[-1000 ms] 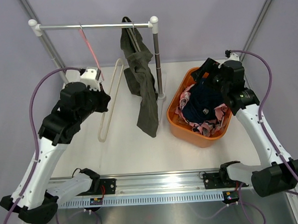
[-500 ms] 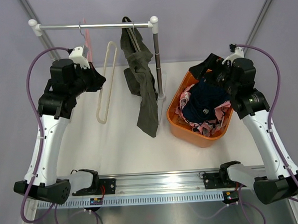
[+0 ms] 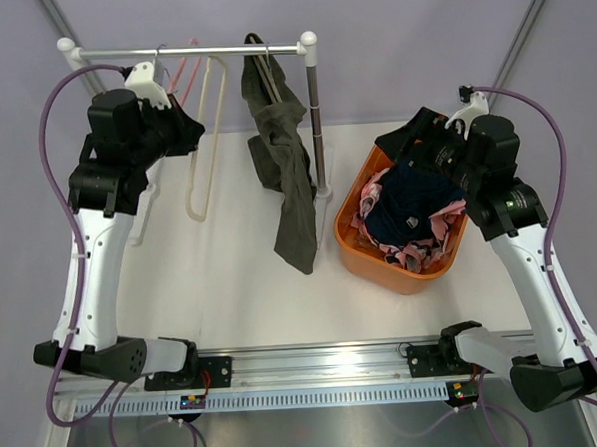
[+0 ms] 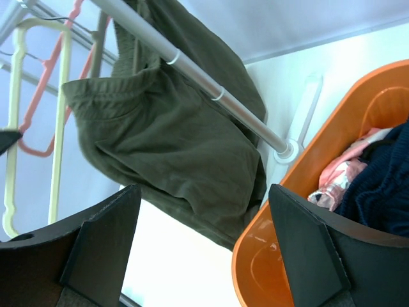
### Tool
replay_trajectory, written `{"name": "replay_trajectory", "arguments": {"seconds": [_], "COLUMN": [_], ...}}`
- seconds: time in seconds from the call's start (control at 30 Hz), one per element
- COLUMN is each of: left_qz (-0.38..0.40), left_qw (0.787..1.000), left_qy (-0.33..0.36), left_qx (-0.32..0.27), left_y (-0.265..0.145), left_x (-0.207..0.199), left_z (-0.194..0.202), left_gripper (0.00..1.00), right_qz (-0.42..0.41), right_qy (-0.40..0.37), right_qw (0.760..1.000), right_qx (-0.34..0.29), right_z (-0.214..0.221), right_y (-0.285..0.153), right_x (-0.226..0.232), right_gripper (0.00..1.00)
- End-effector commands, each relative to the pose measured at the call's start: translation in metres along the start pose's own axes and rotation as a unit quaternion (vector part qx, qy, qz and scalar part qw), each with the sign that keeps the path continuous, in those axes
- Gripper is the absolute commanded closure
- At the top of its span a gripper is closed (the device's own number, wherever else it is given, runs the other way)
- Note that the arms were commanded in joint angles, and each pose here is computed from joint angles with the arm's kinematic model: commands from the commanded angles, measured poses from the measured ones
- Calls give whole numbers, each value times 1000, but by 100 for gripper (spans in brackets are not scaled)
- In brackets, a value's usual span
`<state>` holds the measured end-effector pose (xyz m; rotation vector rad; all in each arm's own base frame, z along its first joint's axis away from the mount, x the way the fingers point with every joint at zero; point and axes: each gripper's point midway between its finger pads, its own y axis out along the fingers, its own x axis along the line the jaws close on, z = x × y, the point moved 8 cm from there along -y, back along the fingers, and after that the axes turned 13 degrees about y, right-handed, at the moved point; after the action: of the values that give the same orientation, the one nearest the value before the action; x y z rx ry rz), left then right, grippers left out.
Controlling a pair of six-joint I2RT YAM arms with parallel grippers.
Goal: Remove the shorts from the hanger
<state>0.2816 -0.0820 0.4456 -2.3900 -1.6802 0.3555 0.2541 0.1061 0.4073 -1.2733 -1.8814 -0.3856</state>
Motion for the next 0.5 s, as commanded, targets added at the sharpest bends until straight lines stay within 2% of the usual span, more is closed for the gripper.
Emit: {"name": "replay_trajectory", "arguments": {"seconds": [0.0,0.07,0.47], "left_qz": [8,13,10], "left_qw": [998,999,998], "left_qy": [18,16,31], "left_qx": [-51,-40,-57], "left_y": [8,26,68], "left_x": [4,9,38], "left_z": [-32,-33,-61], "left_gripper": [100,100,100], "right_qz": [-45,-46,-52], "right_qy": [-20,-22,-35], "right_qw": [999,999,998], "right_qx": [-5,-3,-1], "right_z": [-6,-6,-6], "right_y": [-15,-16,-22], "right_x": [24,25,28], "right_gripper": [10,10,10]}}
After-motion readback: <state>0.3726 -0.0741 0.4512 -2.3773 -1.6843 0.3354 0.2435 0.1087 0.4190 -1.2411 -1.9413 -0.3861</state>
